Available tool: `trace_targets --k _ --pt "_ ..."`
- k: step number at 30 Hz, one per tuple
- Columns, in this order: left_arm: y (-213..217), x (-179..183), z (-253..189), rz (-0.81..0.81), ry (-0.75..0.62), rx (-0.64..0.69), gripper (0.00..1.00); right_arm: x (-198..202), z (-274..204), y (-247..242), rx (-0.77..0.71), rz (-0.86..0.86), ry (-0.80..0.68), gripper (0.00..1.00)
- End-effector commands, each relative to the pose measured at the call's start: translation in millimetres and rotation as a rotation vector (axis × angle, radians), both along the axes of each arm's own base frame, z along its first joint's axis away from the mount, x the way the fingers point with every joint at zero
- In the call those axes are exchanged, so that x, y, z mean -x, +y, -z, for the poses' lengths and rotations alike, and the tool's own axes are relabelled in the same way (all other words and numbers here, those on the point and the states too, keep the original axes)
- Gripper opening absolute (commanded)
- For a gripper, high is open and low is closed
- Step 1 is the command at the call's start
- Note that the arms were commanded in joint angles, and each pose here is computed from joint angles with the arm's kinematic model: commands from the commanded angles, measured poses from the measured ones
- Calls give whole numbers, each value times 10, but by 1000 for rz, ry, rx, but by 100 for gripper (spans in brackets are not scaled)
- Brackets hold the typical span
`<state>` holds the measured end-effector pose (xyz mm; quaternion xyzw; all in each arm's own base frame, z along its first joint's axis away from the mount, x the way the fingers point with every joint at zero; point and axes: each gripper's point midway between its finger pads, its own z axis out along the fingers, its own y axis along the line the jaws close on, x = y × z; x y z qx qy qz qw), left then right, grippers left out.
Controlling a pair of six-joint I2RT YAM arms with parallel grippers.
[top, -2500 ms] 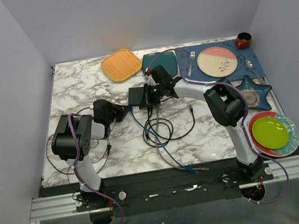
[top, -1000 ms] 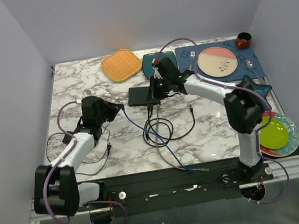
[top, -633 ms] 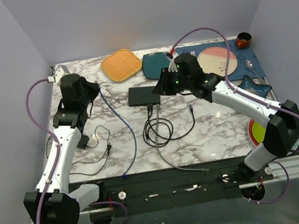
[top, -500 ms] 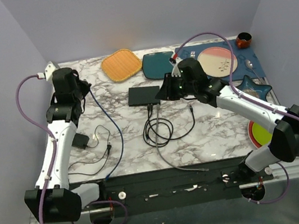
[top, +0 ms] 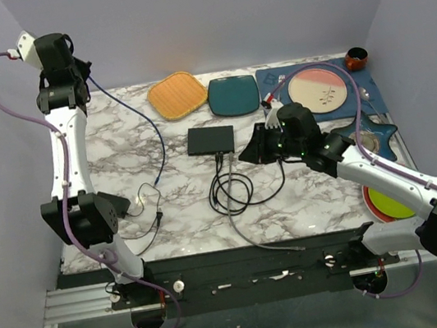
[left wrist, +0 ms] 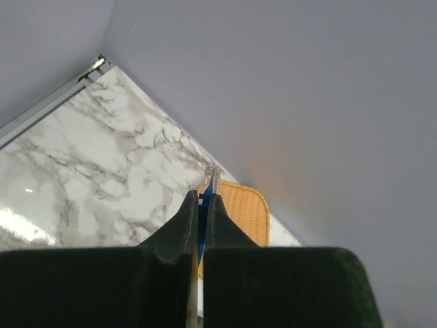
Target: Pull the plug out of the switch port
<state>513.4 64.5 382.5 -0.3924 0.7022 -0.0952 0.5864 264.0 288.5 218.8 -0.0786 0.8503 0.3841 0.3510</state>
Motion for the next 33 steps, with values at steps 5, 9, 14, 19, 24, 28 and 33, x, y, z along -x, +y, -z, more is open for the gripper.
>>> trace_targets --k 5,9,14,19,24,28,33 --pt "893 -399 759 -243 229 73 17 40 -45 -20 0 -18 -51 25" --pt "836 -245 1199 -233 312 132 85 -20 -72 43 5 -31 -55 26" --pt "655 -39 1108 -180 248 136 99 -98 -46 109 16 -37 -48 28" --pt "-28 136 902 -41 208 90 99 -145 -69 164 0 -42 -65 46" --pt "-959 516 1136 126 246 52 99 -408 -58 273 12 2 -84 83" --pt "-1555 888 1389 266 202 132 99 -721 -60 345 21 93 -96 83" --pt "-1835 1408 2107 285 281 239 99 -989 -245 390 -138 177 -281 82"
